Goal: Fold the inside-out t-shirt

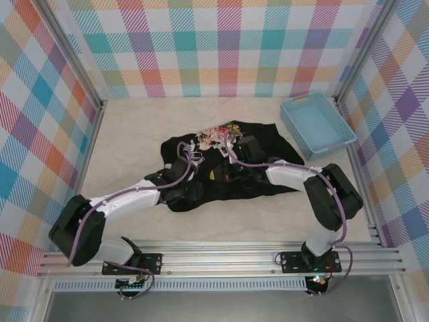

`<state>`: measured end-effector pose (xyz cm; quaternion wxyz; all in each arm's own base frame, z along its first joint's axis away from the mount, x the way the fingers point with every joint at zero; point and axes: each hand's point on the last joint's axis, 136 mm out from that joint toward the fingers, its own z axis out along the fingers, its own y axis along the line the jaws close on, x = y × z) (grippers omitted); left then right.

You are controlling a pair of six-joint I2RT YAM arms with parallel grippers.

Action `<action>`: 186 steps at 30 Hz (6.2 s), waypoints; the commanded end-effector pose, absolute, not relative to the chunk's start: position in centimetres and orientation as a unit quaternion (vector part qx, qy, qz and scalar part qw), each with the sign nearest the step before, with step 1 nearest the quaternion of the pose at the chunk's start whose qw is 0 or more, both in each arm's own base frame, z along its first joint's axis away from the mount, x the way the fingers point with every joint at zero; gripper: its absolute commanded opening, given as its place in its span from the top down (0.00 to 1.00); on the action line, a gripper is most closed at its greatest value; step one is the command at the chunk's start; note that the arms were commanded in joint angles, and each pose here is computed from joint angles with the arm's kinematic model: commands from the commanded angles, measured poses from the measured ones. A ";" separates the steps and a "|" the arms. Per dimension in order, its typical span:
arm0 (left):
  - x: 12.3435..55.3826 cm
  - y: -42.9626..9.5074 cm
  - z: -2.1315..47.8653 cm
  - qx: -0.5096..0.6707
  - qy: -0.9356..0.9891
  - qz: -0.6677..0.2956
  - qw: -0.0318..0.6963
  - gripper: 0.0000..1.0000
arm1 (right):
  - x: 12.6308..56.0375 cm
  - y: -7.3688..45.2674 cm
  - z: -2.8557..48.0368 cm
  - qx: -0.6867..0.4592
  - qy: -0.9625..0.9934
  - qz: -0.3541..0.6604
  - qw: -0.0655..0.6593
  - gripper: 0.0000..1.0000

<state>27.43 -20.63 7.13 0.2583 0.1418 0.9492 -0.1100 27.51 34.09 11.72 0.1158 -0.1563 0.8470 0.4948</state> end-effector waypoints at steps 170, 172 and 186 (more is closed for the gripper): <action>25.8 -28.2 20.6 0.183 0.800 -0.529 0.218 1.00 | 27.8 30.3 14.2 -0.237 0.874 0.290 0.310 0.63; 25.8 -28.2 20.6 0.183 0.800 -0.529 0.218 1.00 | 27.8 30.6 13.9 -0.236 0.873 0.298 0.306 0.60; 25.9 -27.4 20.7 0.175 0.809 -0.508 0.237 1.00 | 28.5 31.8 13.7 -0.251 0.860 0.311 0.317 0.99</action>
